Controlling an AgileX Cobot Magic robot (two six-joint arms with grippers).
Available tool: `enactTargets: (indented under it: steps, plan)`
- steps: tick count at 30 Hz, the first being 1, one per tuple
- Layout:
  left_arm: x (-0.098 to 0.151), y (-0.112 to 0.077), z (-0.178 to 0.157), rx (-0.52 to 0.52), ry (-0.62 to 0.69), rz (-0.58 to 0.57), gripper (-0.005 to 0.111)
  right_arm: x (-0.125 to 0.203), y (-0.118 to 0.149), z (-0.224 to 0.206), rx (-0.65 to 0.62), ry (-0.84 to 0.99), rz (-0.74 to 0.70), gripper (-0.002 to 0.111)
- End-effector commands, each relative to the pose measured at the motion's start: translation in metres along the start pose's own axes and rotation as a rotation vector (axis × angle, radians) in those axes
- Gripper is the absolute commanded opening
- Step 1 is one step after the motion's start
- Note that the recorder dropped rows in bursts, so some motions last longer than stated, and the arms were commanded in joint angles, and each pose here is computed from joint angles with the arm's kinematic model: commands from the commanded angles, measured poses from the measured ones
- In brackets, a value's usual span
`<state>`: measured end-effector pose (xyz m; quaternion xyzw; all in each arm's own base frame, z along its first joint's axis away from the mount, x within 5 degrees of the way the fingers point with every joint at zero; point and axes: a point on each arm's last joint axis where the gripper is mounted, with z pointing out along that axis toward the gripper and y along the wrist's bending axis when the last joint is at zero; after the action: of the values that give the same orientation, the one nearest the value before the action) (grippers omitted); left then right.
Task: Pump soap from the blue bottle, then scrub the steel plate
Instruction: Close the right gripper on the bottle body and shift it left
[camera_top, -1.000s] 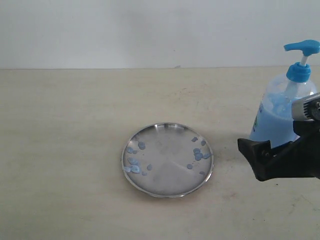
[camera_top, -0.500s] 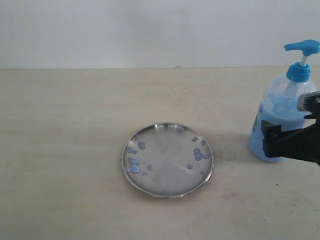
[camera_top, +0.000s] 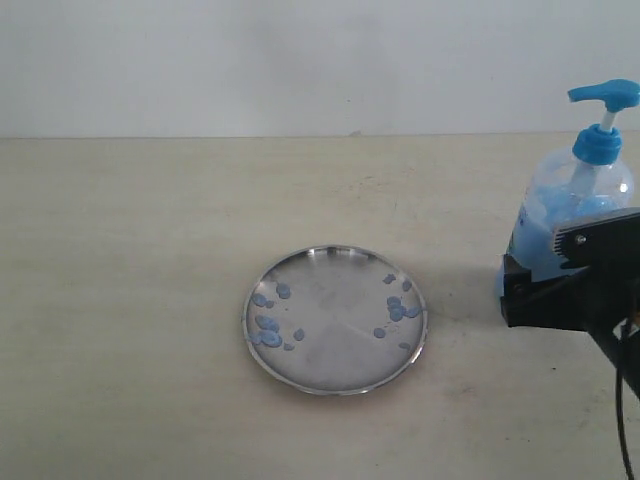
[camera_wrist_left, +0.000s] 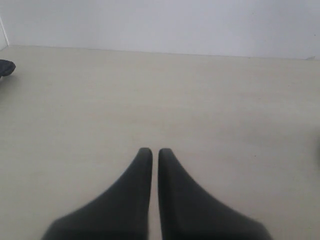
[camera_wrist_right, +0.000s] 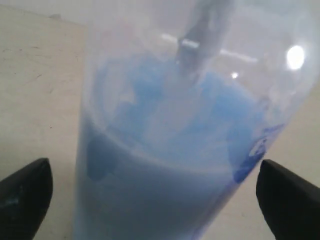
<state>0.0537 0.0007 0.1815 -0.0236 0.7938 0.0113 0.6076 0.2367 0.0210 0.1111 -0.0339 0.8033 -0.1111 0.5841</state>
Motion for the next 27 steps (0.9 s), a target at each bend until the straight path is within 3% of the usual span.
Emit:
enactTargets:
  steps: [1, 8, 10, 12, 15, 17, 22, 27]
  plan:
    - [0.000, 0.000, 0.000, -0.003, 0.000, 0.004, 0.004, 0.009, 0.012, 0.029, -0.003, 0.004, 0.003, 0.105]
    - [0.000, 0.000, 0.000, -0.003, 0.000, 0.004, 0.004, 0.010, 0.022, 0.058, 0.005, -0.016, -0.092, 0.105]
    - [0.000, 0.000, 0.000, -0.003, 0.000, 0.004, 0.004, 0.011, 0.021, 0.058, 0.020, -0.011, -0.086, 0.097]
    - [0.000, 0.000, 0.000, -0.003, 0.000, 0.004, 0.004, 0.010, 0.018, 0.060, 0.057, -0.010, -0.051, 0.072]
    - [0.000, 0.000, 0.000, -0.003, 0.000, 0.004, 0.004, 0.010, 0.018, 0.060, 0.060, -0.009, -0.024, 0.021]
    - [0.000, 0.000, 0.000, -0.003, 0.000, 0.004, 0.004, 0.010, 0.018, 0.060, 0.060, -0.010, 0.000, -0.001]
    - [0.000, 0.000, 0.000, -0.003, 0.000, 0.004, 0.004, 0.009, 0.020, 0.060, 0.034, -0.017, 0.001, 0.000]
    - [0.000, 0.000, 0.000, -0.003, 0.000, 0.004, 0.004, 0.006, 0.037, 0.059, -0.148, -0.064, -0.057, 0.000]
